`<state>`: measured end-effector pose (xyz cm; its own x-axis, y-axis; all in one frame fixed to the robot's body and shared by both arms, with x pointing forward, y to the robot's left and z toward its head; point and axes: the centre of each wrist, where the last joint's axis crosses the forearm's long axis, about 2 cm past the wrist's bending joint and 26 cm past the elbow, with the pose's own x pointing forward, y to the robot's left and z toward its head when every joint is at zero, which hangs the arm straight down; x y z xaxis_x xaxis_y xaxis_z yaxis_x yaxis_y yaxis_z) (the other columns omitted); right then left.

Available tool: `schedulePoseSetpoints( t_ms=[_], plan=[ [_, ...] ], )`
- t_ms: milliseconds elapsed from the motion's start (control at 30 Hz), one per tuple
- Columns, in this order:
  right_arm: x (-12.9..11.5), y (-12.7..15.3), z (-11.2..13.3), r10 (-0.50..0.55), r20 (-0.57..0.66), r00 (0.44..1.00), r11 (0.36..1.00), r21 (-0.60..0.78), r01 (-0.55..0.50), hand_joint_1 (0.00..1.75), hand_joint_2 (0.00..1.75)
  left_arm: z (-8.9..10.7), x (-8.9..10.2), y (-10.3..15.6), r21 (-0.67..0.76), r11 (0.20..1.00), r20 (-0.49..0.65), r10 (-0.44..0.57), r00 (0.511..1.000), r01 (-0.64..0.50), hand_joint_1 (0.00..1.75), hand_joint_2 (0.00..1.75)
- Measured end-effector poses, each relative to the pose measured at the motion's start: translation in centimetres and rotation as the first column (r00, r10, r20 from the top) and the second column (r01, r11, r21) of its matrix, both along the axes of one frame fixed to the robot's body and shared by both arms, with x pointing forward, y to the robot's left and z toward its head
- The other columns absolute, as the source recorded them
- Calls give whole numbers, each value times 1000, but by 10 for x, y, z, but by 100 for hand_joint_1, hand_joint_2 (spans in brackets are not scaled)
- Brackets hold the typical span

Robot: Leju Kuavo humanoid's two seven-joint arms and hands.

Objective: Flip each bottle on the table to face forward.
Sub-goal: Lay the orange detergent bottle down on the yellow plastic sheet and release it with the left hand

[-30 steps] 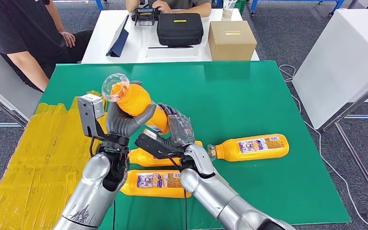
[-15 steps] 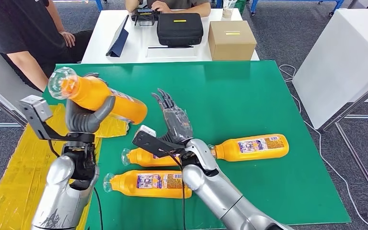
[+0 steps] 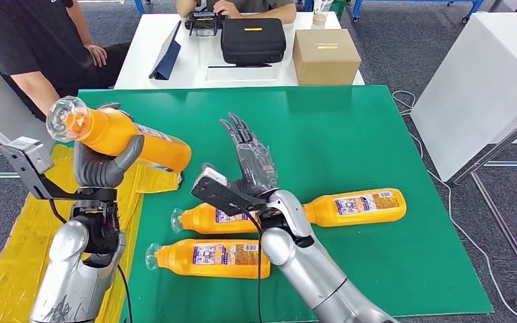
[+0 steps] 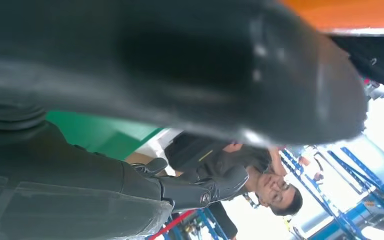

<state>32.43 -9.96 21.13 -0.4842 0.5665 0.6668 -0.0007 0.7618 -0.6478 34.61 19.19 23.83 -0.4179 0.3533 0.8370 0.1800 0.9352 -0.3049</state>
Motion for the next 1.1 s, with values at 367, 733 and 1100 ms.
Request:
schedulePoseSetpoints(
  t_ms=[367,733,1100],
  plan=[
    [-8,-30,25,-70,74,995,997,49,66,0,0,13,8,33,549,683,275,397,876,-482,175,175],
    [-8,-53,33,-108,105,989,992,81,99,0,0,-15,19,67,767,142,514,447,732,-626,175,175],
    [-7,-56,34,-117,104,988,990,85,109,0,0,-21,21,70,783,126,501,450,739,-609,175,175]
  ],
)
